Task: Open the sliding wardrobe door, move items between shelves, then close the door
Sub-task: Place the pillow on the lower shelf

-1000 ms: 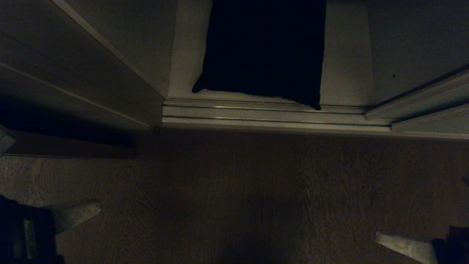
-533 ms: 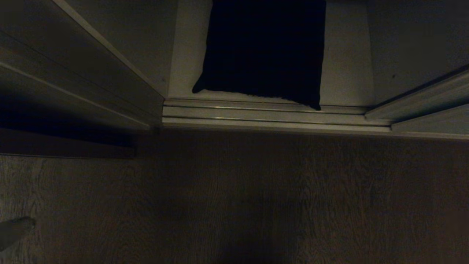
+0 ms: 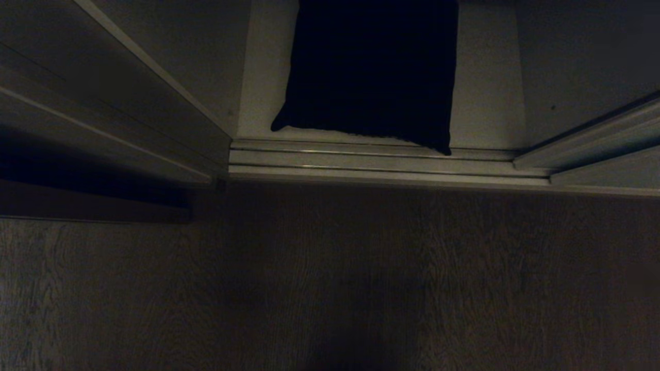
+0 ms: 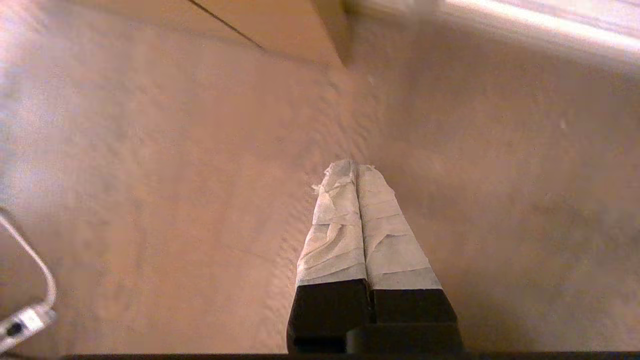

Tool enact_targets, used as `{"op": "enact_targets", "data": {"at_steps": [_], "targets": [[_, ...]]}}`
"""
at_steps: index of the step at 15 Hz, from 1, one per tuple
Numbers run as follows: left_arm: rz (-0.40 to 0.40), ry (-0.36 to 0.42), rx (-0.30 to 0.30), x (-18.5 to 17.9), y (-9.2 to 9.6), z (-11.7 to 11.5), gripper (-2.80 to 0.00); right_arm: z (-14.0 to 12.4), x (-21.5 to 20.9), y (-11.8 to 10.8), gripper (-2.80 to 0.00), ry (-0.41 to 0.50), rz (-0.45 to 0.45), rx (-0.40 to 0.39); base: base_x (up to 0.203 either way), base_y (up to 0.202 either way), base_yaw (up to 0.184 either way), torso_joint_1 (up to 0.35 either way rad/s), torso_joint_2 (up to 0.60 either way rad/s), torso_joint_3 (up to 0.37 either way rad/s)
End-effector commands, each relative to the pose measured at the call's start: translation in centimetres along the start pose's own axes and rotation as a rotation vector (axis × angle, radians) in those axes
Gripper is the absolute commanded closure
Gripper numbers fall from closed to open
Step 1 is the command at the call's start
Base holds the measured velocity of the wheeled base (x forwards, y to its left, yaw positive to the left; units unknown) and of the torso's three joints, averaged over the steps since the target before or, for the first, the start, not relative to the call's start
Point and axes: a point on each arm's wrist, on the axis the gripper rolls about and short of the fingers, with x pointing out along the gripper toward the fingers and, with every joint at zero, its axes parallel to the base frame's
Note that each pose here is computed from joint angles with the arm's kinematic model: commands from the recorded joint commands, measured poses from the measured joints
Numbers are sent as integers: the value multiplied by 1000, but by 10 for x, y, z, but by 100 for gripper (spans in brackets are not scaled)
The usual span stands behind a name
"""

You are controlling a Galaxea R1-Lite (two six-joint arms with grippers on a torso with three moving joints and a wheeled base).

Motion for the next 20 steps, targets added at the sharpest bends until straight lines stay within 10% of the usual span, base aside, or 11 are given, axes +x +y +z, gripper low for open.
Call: {"op": "enact_targets", "data": {"at_steps": [1,5,10,14,20], "targets": [[29,-120,-21,-29,13,-17,0,-2,-3,0,0,-19,7,-2,0,0,0,0,0,0],[168,-173,93,-39,16,-49,0,5,-4,2,0,-113,-6,-19,0,0,0,0,0,0],[-329,-104,217,-25,9,-98,0,2,-2,-1,0,-111,-37,-30,0,0,0,0,0,0],[-288,-139,281,11,11,-151,0,-11,4,-8,0,-68,-55,-35,0,0,0,0,0,0],[-244,-140,270,12,13,-154,0,-25,12,-17,0,-83,-53,-91,0,0,0,0,0,0]]}}
